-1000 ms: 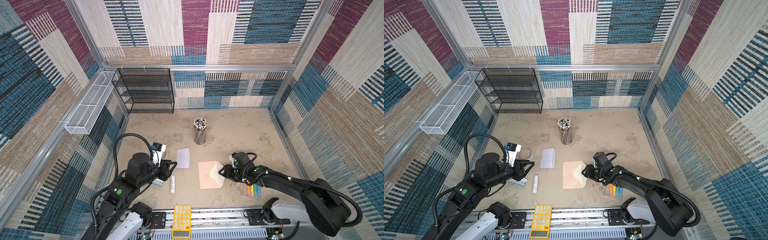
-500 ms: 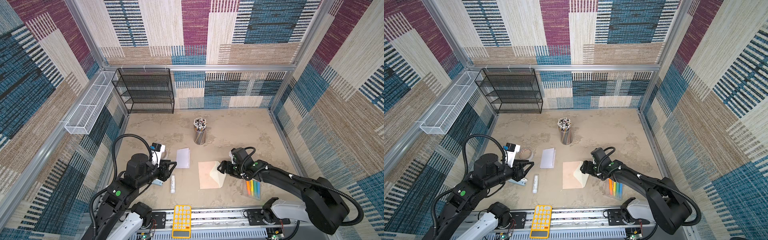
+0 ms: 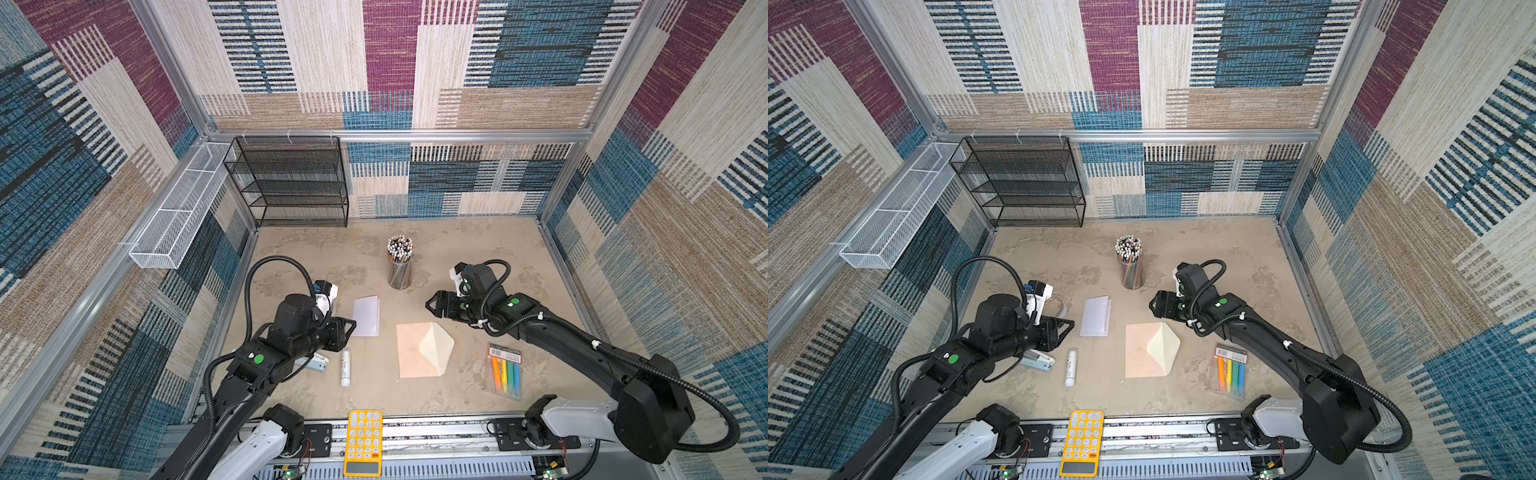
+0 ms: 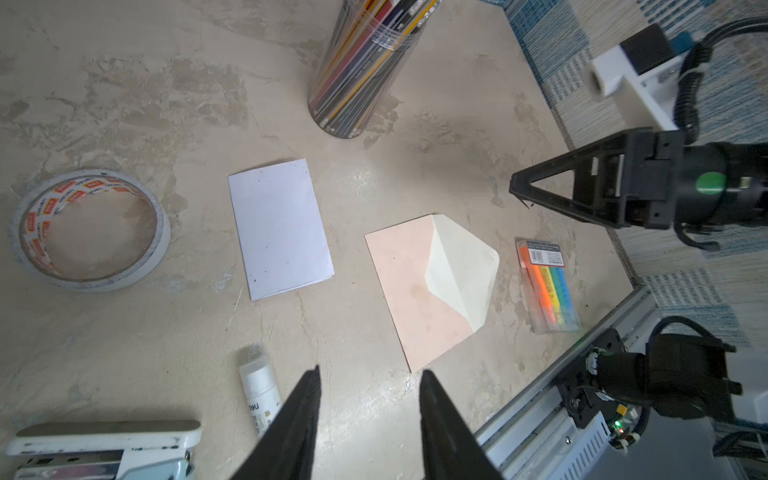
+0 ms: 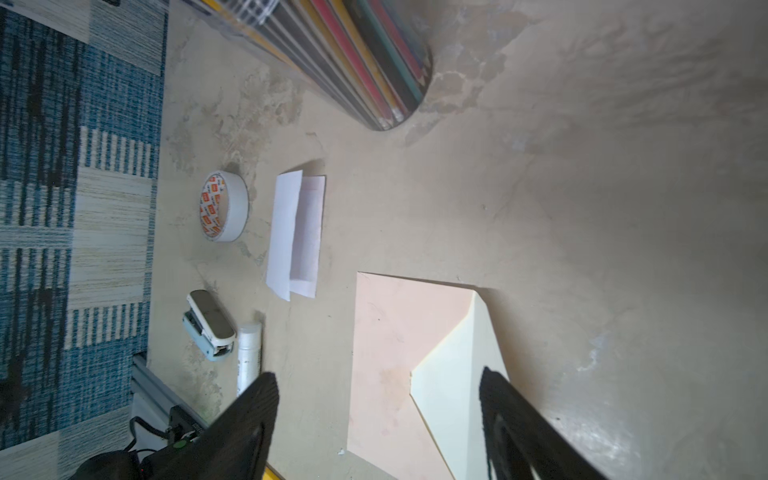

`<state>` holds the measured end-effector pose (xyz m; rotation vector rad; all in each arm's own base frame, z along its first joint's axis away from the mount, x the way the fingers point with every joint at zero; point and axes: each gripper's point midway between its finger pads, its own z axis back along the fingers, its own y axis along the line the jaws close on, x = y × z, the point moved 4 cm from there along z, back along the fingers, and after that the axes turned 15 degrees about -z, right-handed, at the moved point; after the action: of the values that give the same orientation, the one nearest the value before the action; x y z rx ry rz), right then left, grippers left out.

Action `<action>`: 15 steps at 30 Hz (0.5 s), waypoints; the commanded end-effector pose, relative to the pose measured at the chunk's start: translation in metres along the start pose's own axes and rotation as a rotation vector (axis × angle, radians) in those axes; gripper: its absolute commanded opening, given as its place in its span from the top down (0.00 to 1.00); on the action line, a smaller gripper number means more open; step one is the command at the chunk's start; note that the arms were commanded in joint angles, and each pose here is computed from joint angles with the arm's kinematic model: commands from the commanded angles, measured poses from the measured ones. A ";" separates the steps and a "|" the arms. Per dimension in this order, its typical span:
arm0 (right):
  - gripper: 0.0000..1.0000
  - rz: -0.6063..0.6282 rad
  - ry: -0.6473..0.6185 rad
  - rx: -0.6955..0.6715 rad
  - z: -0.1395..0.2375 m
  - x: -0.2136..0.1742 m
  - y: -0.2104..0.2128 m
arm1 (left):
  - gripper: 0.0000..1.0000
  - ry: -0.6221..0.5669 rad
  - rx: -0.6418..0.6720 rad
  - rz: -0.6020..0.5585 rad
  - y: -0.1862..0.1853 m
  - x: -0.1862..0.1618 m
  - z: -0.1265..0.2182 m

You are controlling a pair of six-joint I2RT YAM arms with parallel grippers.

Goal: Place the letter into the envelope and seal it
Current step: 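Release the envelope and move the right gripper to the folded white sheet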

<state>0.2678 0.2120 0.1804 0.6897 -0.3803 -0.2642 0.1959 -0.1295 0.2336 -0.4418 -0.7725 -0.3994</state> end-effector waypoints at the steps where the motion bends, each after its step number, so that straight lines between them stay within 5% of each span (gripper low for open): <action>1: 0.25 0.018 0.052 0.125 -0.007 0.001 0.029 | 0.59 0.012 0.034 0.056 0.004 0.007 -0.004; 15: 0.30 -0.065 0.170 0.177 -0.060 -0.002 0.071 | 0.59 0.062 0.100 0.177 0.012 0.014 -0.001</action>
<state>0.2948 0.2899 0.1806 0.8504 -0.2364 -0.1995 0.2137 -0.1259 0.2417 -0.4079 -0.7164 -0.2443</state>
